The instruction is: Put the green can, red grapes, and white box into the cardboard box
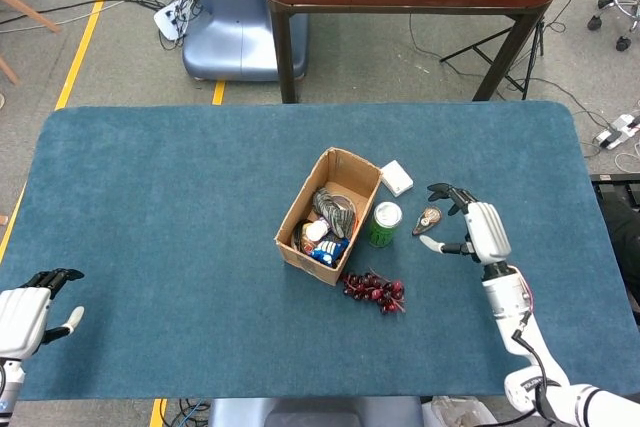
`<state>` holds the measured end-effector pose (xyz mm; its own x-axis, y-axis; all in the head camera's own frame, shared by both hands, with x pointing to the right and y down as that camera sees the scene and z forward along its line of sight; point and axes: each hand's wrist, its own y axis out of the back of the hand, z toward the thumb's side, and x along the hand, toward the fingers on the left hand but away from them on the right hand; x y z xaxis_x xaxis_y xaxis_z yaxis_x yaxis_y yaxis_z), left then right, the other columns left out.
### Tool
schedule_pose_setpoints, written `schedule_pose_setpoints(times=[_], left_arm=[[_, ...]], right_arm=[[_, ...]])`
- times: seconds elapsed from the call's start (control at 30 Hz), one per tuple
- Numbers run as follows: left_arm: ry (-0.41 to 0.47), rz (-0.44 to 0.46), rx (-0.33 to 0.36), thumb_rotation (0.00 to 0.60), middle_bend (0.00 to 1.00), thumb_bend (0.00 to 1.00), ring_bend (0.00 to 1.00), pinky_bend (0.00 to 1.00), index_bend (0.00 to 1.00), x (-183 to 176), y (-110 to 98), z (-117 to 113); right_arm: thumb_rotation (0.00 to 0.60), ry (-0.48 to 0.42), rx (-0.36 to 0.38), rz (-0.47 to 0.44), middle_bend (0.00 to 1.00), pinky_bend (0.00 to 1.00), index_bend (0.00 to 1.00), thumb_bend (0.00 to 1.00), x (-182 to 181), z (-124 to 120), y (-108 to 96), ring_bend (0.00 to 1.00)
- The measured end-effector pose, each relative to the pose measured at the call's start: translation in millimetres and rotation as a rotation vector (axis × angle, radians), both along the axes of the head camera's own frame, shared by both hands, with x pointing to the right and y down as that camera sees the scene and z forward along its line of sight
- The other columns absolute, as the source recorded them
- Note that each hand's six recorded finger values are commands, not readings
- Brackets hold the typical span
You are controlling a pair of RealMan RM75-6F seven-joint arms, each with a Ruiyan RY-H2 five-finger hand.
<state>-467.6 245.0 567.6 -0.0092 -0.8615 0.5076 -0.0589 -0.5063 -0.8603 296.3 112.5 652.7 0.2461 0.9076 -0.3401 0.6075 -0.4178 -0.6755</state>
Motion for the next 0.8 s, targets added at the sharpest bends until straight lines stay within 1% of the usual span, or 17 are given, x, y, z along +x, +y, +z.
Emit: schedule_pose_setpoints(times=[0.23,0.5,0.8], left_arm=[[0.006,-0.003,-0.002,0.6,0.36,0.28,0.32,0.53,0.32,-0.2,0.3,-1.3],[0.007,-0.008,-0.005,0.6,0.36,0.28,0.32,0.53,0.32,-1.3,0.6,-1.8],[0.01,-0.009,-0.006,0.6,0.36,0.28,0.32,0.53,0.32,-1.4,0.9,-2.5]], right_arm=[[0.6,0.024,-0.027,0.001,0.36,0.48,0.28,0.0,-8.4,19.3,-5.4,0.29],[0.6,0.01,-0.073,-0.013,0.36,0.48,0.28,0.0,-21.3,39.4,-7.8,0.29],[0.6,-0.018,-0.092,-0.035,0.35,0.48,0.28,0.0,-33.5,47.0,-4.7,0.28]])
